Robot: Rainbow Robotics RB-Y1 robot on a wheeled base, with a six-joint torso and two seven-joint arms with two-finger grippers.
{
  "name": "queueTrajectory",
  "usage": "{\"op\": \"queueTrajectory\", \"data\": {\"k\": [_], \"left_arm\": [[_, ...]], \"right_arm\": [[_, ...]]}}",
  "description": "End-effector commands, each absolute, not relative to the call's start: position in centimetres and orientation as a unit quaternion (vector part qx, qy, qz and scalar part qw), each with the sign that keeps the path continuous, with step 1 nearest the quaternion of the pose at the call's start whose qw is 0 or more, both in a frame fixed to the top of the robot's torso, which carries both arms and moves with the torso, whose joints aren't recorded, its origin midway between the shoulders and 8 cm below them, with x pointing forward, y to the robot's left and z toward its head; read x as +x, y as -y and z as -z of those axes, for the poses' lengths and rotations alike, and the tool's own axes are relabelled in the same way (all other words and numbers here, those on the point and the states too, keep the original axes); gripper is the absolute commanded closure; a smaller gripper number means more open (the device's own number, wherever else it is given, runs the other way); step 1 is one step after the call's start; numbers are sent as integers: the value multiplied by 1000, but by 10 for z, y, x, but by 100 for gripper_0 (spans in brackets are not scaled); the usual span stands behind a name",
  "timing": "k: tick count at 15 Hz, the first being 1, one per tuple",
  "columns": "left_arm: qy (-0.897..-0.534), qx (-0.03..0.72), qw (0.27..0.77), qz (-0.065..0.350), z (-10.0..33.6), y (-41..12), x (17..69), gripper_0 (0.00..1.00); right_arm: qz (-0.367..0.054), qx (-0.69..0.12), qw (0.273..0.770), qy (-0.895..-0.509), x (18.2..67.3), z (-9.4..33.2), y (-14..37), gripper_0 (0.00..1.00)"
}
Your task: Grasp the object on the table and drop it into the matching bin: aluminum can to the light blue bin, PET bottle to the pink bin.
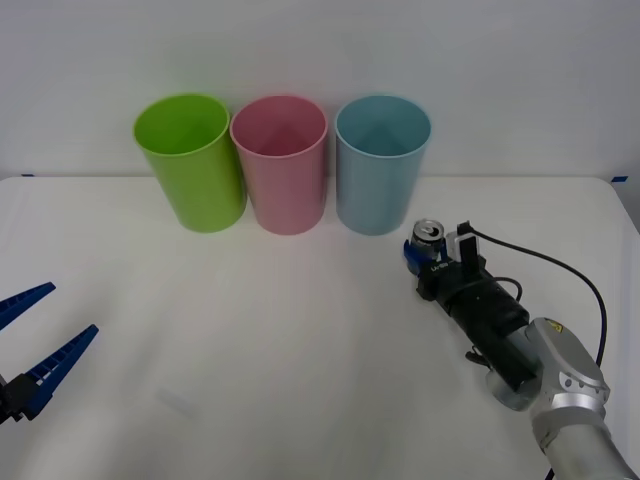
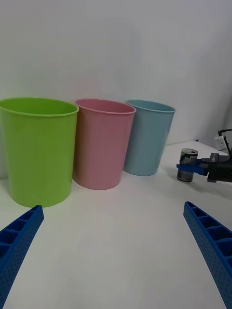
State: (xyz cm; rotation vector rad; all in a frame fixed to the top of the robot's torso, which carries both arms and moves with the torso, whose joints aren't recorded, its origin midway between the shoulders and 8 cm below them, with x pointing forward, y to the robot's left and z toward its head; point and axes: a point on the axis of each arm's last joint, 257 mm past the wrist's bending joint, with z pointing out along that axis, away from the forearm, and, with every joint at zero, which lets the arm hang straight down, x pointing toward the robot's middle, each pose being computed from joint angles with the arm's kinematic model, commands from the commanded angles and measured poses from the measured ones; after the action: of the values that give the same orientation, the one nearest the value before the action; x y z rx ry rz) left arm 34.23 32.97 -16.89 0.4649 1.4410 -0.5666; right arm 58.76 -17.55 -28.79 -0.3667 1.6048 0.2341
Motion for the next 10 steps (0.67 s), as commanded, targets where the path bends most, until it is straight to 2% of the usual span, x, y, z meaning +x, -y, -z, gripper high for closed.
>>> {"op": "queueTrajectory", "data": {"k": [1, 7, 10], "left_arm": [[-645, 208, 691, 253, 169, -330, 342, 0], [-645, 208, 691, 253, 169, -330, 342, 0], [-645, 208, 691, 253, 169, -330, 342, 0]], "right_arm": [[-114, -161, 678, -708, 586, 284, 174, 100], [-122, -174, 704, -678, 565, 253, 183, 100], [-155, -165, 710, -667, 537, 229, 183, 100]]}}
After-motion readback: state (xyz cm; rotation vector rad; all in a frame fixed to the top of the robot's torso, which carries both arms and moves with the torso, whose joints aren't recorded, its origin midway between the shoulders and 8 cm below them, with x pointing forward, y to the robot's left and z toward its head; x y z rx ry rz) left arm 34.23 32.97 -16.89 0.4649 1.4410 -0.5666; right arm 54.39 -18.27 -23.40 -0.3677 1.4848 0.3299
